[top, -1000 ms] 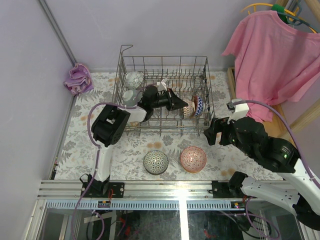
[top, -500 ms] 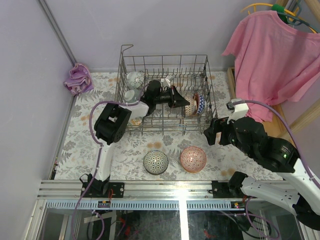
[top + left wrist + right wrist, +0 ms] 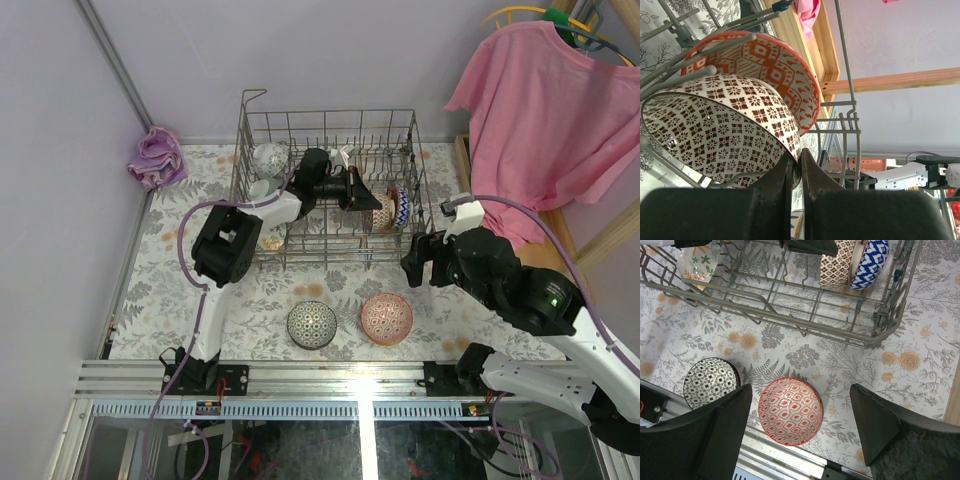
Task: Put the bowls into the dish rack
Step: Place the bowl in the dish rack.
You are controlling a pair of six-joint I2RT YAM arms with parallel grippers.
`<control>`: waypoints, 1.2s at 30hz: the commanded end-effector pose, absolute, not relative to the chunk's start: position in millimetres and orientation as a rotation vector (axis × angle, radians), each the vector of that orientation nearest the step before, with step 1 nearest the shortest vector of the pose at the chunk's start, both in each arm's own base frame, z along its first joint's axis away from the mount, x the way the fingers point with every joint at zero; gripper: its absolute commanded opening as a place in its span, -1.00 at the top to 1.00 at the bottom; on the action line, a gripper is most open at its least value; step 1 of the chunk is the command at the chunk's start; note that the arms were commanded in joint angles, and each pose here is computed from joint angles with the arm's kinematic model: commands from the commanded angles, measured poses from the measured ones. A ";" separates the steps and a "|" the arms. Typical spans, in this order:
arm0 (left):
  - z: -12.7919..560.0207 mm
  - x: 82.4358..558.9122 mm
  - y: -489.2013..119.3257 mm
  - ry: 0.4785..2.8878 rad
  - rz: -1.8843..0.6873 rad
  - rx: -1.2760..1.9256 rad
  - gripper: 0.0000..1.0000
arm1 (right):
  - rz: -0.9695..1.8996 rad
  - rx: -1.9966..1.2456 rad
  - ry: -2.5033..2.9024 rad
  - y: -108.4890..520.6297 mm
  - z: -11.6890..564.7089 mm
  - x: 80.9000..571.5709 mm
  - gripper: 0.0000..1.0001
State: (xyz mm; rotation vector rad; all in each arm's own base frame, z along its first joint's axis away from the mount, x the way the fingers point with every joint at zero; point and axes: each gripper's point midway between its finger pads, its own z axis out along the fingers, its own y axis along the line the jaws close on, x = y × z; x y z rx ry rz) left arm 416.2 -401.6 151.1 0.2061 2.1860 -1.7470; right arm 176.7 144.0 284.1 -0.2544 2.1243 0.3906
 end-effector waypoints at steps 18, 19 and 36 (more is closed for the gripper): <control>118.1 415.5 -384.4 2.288 -1.736 0.285 0.81 | 0.434 -0.270 2.089 161.2 291.3 187.0 -0.72; 117.6 415.7 -383.3 2.292 -1.731 0.283 0.77 | 0.433 -0.270 2.091 161.4 290.9 187.1 -0.72; 127.0 421.6 -382.2 2.280 -1.716 0.289 0.05 | 0.440 -0.278 2.092 163.2 289.1 186.7 -0.72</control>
